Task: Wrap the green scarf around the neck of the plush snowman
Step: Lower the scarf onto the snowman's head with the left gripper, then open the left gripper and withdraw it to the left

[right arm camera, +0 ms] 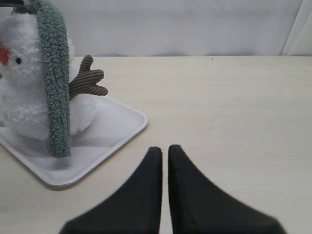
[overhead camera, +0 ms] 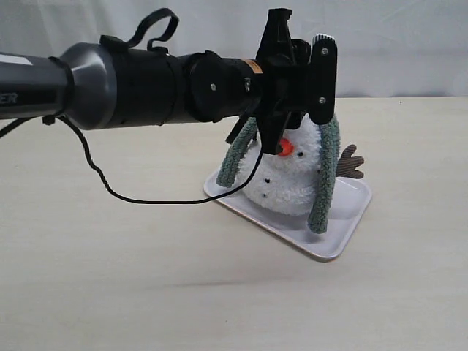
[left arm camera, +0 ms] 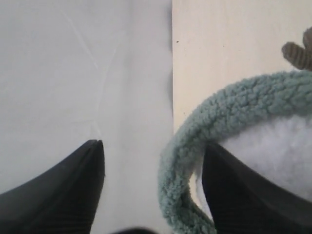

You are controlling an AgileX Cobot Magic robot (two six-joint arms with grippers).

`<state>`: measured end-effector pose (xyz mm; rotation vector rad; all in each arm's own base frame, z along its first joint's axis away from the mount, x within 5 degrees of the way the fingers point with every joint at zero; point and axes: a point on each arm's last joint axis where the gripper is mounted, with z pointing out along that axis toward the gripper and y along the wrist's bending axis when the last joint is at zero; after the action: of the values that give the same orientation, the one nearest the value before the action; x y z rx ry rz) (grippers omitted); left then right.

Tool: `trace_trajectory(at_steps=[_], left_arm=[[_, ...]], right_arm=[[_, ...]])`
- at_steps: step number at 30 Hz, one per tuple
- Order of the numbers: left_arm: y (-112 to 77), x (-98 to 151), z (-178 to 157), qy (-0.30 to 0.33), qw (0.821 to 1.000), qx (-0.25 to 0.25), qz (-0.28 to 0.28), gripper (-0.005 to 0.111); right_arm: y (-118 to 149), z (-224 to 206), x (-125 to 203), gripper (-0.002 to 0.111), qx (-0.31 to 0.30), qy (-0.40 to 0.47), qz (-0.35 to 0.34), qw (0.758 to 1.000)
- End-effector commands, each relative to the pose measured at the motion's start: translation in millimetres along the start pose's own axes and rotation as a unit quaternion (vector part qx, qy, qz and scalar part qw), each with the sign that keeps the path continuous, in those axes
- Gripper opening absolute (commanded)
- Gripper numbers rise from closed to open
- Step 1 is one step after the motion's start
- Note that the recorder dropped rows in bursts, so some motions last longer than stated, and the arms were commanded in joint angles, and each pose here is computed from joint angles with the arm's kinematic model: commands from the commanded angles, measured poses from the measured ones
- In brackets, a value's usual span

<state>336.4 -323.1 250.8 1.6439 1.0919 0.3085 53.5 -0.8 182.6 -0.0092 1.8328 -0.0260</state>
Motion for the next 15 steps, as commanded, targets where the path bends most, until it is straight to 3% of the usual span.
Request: trace_trajectory(at_steps=[1,5,12,15], left_arm=[[8.2,-7.2,-14.7,-0.014,0.999,0.027,-0.043,0.058],[20.7,-12.6,-28.0,-0.023,0.996,0.019,-0.084,0.053],[40.6,-25.8,-68.0,-0.047,0.989,0.065,-0.128,0.003],[48.1,-28.3,-85.1,-0.039,0.984,0.078,-0.158,0.0]], right_arm=[[0.1,0.1,0.5,0.004,-0.001,-0.002,0.002,1.0],[0.1,0.1,0.5,0.004,-0.001,-0.002,0.002,1.0],[0.1,0.1,0.5,0.004,-0.001,-0.002,0.002,1.0],[0.1,0.1,0.5,0.004,-0.001,-0.002,0.002,1.0]])
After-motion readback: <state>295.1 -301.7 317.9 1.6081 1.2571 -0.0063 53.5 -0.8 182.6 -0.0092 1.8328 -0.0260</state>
